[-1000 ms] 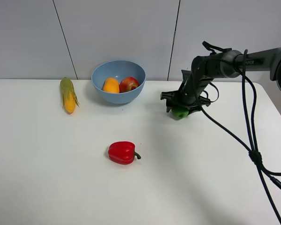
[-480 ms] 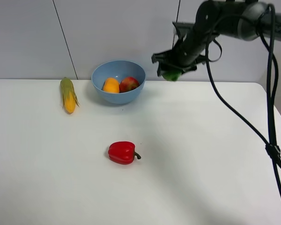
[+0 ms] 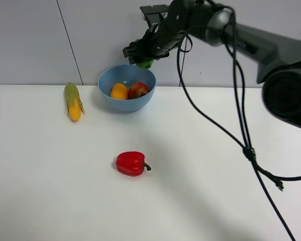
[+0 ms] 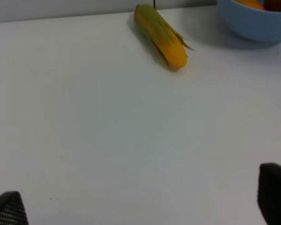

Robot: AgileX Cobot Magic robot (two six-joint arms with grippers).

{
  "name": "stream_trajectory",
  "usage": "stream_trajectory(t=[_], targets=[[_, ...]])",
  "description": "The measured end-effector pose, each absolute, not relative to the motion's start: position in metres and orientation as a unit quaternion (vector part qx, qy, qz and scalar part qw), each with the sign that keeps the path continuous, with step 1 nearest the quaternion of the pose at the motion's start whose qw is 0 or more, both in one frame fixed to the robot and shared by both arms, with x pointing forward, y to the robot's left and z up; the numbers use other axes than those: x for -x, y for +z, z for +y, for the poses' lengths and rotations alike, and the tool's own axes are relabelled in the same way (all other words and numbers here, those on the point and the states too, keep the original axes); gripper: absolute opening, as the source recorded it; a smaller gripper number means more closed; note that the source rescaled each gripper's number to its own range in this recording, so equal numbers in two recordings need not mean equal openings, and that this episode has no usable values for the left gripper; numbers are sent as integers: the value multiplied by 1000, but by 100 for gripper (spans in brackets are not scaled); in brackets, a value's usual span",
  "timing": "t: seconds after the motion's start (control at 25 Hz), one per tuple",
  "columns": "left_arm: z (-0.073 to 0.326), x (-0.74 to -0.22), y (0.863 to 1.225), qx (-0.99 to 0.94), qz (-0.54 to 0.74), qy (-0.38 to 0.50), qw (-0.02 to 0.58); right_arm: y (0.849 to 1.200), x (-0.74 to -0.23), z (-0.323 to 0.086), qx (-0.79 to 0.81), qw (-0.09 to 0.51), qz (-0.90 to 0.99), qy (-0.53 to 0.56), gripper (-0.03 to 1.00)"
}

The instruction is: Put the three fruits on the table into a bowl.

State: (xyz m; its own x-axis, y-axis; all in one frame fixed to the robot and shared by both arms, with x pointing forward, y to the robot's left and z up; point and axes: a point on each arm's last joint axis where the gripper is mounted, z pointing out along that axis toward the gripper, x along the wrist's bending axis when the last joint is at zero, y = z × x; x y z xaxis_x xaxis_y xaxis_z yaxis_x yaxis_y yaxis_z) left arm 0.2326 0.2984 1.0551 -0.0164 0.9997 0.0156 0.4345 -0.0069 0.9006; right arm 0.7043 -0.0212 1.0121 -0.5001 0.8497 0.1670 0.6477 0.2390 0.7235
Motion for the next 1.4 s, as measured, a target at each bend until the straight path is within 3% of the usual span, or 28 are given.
stream_trajectory(t=[0.2, 0.36, 0.48, 0.6, 0.8, 1.16, 1.4], targets=[[298, -233, 1055, -597, 601, 384, 368, 953, -718, 1, -453, 149, 794, 378, 10], [298, -233, 1055, -597, 601, 384, 368, 941, -719, 6, -417, 164, 814, 370, 13], [298, -233, 1055, -597, 601, 384, 368, 942, -719, 6, -408, 172, 816, 373, 74], [298, -233, 1055, -597, 601, 384, 368, 943, -719, 6, -408, 171, 816, 372, 94], [298, -233, 1055, -597, 601, 384, 368, 961, -709, 6, -405, 151, 830, 354, 99], [298, -233, 1055, -597, 601, 384, 368, 1091, -636, -16, -425, 44, 853, 300, 100], [298, -233, 1055, -597, 601, 384, 368, 1134, -610, -43, -460, 78, 838, 282, 100]])
